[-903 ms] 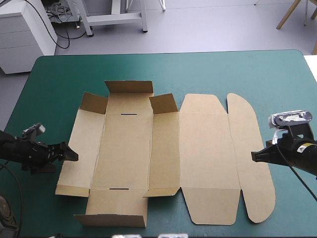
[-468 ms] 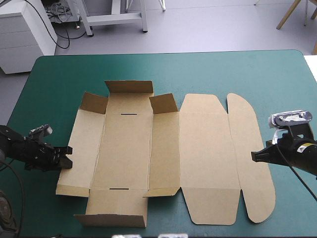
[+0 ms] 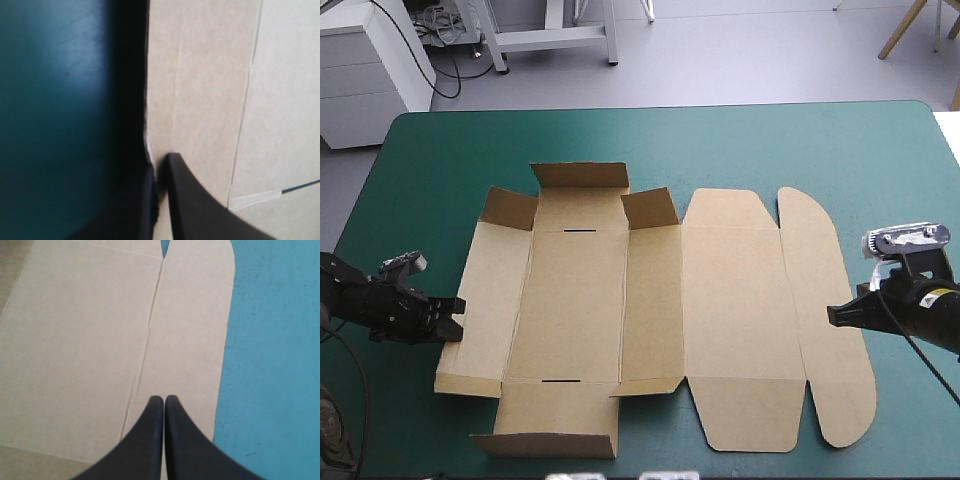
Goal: Fold the box
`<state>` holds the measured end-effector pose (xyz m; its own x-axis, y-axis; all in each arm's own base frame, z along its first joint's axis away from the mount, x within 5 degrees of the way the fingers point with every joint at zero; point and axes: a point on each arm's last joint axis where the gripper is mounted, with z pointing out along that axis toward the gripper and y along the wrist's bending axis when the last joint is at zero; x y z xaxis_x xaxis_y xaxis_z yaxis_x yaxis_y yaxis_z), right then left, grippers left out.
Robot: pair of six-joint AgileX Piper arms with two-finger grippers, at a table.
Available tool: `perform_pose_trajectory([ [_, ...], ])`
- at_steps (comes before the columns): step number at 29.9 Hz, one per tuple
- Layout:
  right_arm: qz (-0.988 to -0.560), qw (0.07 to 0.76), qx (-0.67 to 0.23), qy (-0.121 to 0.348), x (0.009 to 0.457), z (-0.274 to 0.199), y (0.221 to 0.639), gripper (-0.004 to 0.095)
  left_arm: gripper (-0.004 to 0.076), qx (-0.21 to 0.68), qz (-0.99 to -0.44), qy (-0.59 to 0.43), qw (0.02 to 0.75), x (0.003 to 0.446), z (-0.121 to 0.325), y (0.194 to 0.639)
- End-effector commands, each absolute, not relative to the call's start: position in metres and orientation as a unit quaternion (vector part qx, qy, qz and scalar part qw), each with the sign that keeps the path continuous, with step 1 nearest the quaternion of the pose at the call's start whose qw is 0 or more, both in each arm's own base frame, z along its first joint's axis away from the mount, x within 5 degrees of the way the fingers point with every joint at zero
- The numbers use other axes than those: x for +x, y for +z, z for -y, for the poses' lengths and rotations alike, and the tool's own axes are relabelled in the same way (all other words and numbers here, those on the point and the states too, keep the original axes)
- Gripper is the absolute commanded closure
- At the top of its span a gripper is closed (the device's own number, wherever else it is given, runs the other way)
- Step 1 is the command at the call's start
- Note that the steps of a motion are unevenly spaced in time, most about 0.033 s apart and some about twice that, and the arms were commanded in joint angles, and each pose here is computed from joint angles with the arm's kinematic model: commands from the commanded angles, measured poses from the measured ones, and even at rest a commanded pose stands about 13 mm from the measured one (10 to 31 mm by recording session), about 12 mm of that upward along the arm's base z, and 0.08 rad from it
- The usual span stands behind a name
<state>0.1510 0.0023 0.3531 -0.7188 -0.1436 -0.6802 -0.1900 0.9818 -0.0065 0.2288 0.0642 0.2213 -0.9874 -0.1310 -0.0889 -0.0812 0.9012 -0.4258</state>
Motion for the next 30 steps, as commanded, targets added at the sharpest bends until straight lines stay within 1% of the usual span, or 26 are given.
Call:
perform_pose_trajectory([
  [1, -0.911, 0.402, -0.087, 0.028, 0.152, -0.002, 0.365, 0.0922, 0.073, -0.039, -0.969, -0.231, 0.076, 0.229, -0.058, 0.235],
  [12, -0.911, 0.403, -0.089, 0.027, 0.152, -0.002, 0.365, 0.0922, 0.073, -0.023, -0.968, -0.23, 0.1, 0.224, -0.055, 0.248],
  [14, -0.911, 0.403, -0.089, 0.027, 0.152, -0.002, 0.365, 0.0922, 0.0702, -0.03, -0.969, -0.225, 0.1, 0.224, -0.056, 0.251],
  [17, -0.911, 0.403, -0.089, 0.027, 0.152, -0.002, 0.365, 0.0922, 0.0578, -0.038, -0.968, -0.224, 0.104, 0.226, -0.057, 0.254],
  [21, -0.911, 0.403, -0.089, 0.027, 0.152, -0.002, 0.365, 0.0922, 0.0289, -0.032, -0.962, -0.249, 0.106, 0.227, -0.053, 0.26],
  [22, -0.911, 0.403, -0.089, 0.027, 0.152, -0.002, 0.365, 0.0922, 0.0223, -0.025, -0.958, -0.264, 0.108, 0.228, -0.051, 0.262],
  [23, -0.911, 0.403, -0.089, 0.027, 0.152, -0.002, 0.365, 0.0922, 0.0176, -0.022, -0.954, -0.28, 0.109, 0.228, -0.048, 0.265],
  [24, -0.911, 0.403, -0.089, 0.027, 0.152, -0.002, 0.365, 0.0922, 0.0146, -0.019, -0.95, -0.289, 0.117, 0.23, -0.047, 0.268],
  [25, -0.911, 0.403, -0.089, 0.027, 0.152, -0.002, 0.365, 0.0922, 0.0132, -0.02, -0.947, -0.295, 0.127, 0.231, -0.046, 0.271],
  [30, -0.911, 0.403, -0.089, 0.027, 0.152, -0.002, 0.365, 0.0922, 0.0132, -0.019, -0.943, -0.286, 0.171, 0.239, -0.048, 0.297],
])
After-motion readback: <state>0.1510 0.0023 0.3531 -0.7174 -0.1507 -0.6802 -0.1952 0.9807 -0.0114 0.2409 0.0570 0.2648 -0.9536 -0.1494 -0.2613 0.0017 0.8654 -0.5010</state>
